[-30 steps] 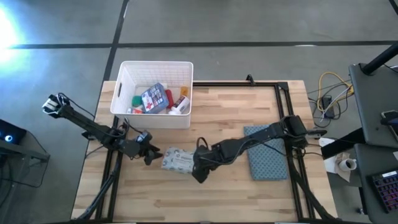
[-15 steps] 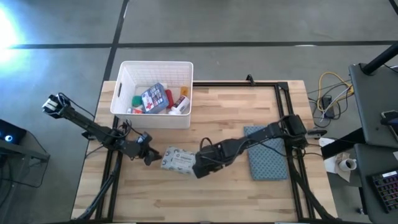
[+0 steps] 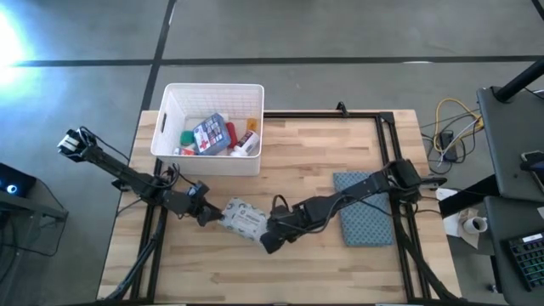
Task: Pick & place medical supplies in basket/bin
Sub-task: Put the white blue mailer bag into the white bin, then return to Home Position
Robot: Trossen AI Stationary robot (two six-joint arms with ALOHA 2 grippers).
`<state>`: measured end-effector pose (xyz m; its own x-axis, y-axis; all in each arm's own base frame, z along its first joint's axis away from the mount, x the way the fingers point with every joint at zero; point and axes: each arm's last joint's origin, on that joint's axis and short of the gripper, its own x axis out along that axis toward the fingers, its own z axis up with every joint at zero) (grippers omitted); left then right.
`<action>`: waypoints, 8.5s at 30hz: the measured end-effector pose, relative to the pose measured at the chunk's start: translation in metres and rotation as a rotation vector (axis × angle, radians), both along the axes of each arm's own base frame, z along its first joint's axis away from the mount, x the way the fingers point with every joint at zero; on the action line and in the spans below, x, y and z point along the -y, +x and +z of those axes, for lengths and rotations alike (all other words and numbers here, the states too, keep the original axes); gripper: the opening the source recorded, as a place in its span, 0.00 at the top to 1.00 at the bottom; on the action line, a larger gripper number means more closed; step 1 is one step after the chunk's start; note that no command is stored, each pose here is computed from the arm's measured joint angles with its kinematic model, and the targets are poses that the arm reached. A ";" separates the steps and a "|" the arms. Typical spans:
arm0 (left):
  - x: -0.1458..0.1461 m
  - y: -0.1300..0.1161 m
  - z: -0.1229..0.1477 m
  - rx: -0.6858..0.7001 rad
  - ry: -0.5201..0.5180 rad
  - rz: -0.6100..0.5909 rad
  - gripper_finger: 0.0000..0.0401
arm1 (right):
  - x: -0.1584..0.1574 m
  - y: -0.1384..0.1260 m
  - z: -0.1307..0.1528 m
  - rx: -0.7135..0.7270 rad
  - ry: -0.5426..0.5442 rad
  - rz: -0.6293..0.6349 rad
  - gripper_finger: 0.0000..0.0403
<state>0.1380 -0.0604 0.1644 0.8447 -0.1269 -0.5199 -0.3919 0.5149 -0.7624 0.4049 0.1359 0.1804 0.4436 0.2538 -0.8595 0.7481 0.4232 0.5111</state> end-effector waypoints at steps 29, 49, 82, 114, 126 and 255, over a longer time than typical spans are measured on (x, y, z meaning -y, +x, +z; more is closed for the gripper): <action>0.017 0.033 -0.057 -0.212 0.123 -0.018 0.46 | 0.010 -0.014 -0.072 0.216 0.153 -0.583 0.19; 0.025 0.050 -0.058 -0.083 0.056 0.009 0.46 | 0.025 0.027 -0.064 0.326 0.016 -0.366 0.24; -0.010 -0.006 0.089 0.231 0.263 0.104 0.46 | 0.075 -0.049 0.130 0.544 -0.534 -0.296 0.49; -0.008 0.001 0.106 0.200 0.357 0.097 0.46 | 0.268 0.069 0.182 0.547 -0.623 -0.108 0.23; -0.010 -0.003 0.111 0.239 0.329 0.111 0.46 | 0.188 0.008 0.247 0.326 -0.974 -0.023 0.14; -0.062 -0.091 0.130 0.384 0.660 -0.565 1.00 | 0.049 -0.148 0.153 0.321 -0.801 -0.400 0.52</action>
